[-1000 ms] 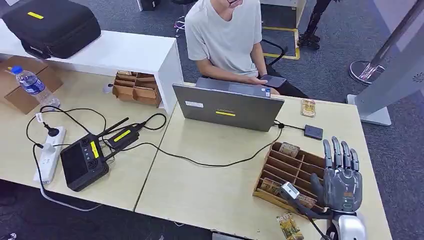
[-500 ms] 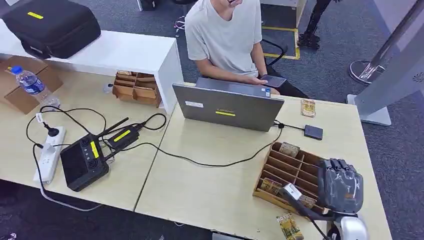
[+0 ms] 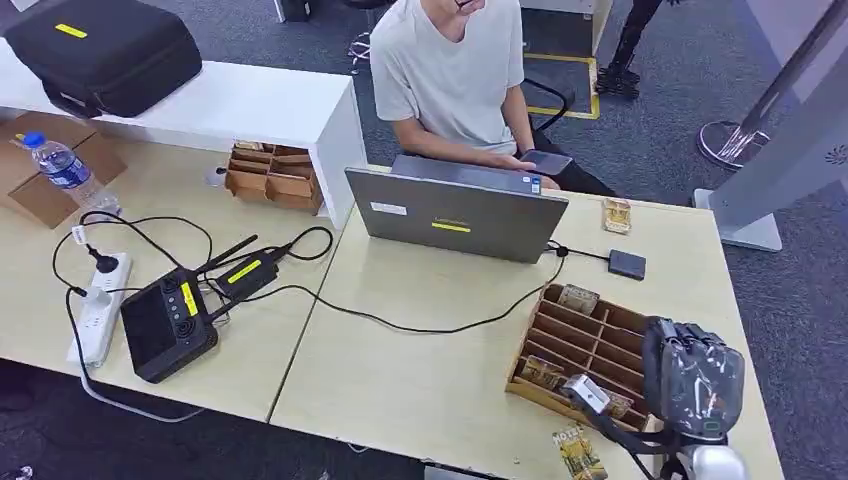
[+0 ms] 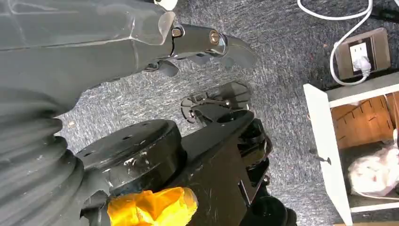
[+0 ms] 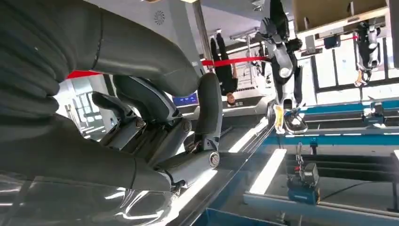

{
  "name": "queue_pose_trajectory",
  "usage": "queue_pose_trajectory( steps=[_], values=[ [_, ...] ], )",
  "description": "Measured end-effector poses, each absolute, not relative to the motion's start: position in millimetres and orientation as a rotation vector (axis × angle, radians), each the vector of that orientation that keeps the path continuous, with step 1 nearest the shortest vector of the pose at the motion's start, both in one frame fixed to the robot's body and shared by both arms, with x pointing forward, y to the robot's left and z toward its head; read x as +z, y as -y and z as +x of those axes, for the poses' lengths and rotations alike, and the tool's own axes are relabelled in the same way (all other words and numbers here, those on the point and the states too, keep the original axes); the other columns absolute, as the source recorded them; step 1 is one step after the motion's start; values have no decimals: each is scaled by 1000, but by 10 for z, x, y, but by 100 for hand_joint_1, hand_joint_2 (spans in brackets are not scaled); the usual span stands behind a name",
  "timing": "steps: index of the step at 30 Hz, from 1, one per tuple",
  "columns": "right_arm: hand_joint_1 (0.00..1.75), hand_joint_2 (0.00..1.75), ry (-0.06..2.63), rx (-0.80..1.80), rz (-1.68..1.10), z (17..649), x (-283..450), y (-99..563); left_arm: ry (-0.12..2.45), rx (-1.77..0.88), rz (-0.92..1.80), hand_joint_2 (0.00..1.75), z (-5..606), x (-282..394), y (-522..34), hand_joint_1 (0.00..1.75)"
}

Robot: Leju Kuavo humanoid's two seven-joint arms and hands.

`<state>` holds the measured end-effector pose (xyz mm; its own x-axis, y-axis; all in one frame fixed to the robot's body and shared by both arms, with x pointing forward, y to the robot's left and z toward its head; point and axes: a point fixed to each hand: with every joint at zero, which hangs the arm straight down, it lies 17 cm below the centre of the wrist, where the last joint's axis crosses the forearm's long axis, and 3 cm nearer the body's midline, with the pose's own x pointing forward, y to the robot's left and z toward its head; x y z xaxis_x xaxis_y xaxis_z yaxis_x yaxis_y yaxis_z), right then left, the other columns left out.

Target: Pass the card to the sensor for recognition and then transmit it.

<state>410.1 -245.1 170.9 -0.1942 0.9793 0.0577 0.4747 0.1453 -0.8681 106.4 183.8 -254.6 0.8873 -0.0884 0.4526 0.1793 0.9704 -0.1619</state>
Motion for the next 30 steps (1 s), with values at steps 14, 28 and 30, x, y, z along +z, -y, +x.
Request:
queue_pose_trajectory(
  steps=[14,28,30],
  values=[
    [0,175,1757,978,-1393,4087,1678,2448,459,-140,-202,175,1065,-2545,-1838,0],
    [0,175,1704,1020,-1379,4115,1522,2458,459,-140,-203,175,1065,-2545,-1837,0],
    [0,175,1703,1021,-1378,4115,1517,2458,459,-140,-203,175,1065,-2545,-1837,0]
  ],
)
